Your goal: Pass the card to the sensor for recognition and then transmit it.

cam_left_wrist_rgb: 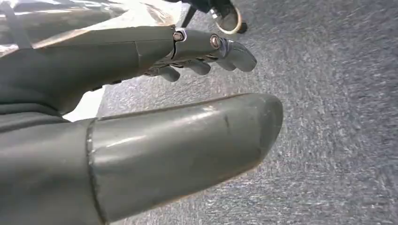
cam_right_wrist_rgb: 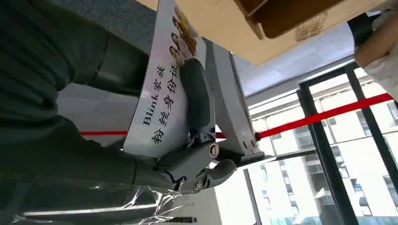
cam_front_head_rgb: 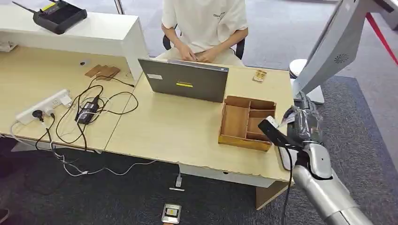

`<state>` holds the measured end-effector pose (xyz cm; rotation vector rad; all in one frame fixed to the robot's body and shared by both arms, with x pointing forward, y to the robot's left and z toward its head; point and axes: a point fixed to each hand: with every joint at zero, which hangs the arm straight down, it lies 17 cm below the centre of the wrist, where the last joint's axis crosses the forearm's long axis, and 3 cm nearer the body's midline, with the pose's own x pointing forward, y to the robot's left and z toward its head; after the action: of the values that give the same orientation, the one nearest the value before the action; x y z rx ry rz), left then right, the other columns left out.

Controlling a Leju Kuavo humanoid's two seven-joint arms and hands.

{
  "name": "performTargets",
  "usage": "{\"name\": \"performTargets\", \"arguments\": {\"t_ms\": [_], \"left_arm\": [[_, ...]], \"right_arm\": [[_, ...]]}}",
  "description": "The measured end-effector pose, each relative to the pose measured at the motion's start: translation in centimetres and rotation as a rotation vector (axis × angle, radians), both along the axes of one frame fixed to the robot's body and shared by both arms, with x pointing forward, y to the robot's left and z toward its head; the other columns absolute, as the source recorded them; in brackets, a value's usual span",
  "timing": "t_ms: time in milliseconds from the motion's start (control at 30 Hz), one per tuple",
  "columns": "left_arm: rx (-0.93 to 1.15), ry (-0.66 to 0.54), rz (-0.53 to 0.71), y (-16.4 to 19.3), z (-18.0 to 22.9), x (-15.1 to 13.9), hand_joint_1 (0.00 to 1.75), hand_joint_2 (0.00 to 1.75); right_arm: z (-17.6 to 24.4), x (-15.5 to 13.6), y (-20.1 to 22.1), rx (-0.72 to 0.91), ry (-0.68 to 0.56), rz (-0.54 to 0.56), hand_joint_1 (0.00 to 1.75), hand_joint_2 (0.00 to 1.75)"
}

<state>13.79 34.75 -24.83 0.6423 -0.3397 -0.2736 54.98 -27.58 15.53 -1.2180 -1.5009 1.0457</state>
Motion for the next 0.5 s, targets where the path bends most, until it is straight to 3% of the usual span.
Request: {"name": "performTargets", "arguments": {"t_ms": [267,500], "left_arm": [[-0.003,0.011,0.026,0.1,-0.1,-0.4,0.0,0.0],[-0.005,0.013,0.041,0.2,-0.1,-0.5,0.0,0.0]], "right_arm": [[-2.8,-1.6,-4.5,0.01,0.05,-0.077,1.75,1.75],[-4.2,-2.3,-5.1,0.004,0.076,-0.084,1.75,1.75]]}}
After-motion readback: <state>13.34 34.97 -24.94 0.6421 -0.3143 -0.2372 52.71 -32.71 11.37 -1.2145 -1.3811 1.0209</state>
